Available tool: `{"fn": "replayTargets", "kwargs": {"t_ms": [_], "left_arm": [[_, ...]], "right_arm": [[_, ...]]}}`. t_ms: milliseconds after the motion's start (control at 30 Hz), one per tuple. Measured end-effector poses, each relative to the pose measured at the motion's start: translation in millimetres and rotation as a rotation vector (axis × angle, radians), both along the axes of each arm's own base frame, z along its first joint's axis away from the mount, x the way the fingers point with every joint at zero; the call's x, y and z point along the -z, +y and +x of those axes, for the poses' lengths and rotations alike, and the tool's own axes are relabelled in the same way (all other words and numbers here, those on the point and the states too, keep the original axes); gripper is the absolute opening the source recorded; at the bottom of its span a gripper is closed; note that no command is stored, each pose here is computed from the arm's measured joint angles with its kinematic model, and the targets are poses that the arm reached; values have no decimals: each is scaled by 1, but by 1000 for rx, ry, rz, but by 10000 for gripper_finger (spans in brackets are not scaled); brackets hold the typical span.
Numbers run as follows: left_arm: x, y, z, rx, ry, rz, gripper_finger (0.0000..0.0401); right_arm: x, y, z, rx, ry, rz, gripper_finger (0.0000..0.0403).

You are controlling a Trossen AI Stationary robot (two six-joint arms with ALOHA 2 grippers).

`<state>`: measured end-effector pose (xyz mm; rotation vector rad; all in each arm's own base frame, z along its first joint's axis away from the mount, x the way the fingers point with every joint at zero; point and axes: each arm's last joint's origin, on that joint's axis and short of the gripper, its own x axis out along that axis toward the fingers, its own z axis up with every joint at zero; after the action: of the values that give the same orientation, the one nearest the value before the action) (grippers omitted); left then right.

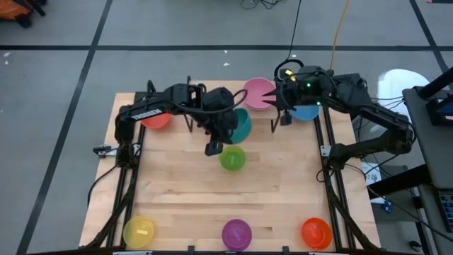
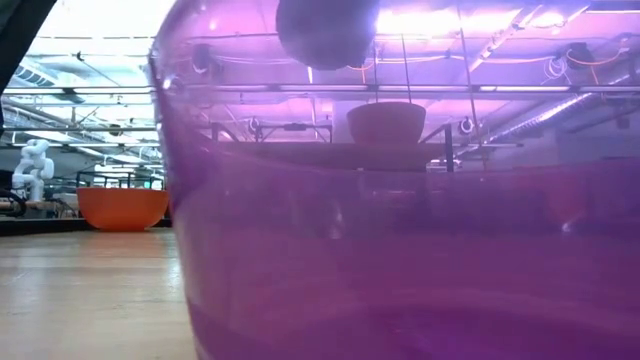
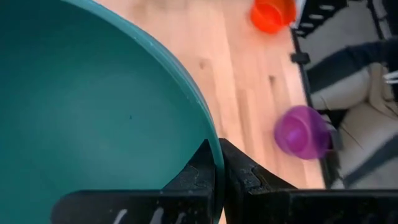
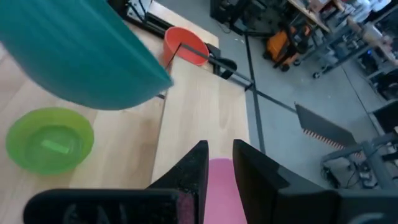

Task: Place and stack bowls onto a shelf
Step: Stack the dark green bowl on top of the pink bowl on the shelf

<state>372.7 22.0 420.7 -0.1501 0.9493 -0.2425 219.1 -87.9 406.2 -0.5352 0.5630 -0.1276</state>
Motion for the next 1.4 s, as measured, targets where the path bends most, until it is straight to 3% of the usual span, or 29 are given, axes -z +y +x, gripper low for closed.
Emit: {"fn": "replayTargets", "kwargs": {"t_ms": [233,533,900,1200,1400], "left_arm": [[13,-4,12,55,32,-55,4],[29,-4,25,100,62,-96,5],[33,-8,29,130,52,-84,4],[34,-8,28,122,72,-98,4],[33,-10,28,143,67,-117,4]], "right_arm": [[15,10,7,-92,50,-49,66],[22,26,10,-375,31,97,66],[34,25,22,-431,68,174,66],[49,23,40,-471,117,176,66],[52,25,43,-561,112,215,66]]}}
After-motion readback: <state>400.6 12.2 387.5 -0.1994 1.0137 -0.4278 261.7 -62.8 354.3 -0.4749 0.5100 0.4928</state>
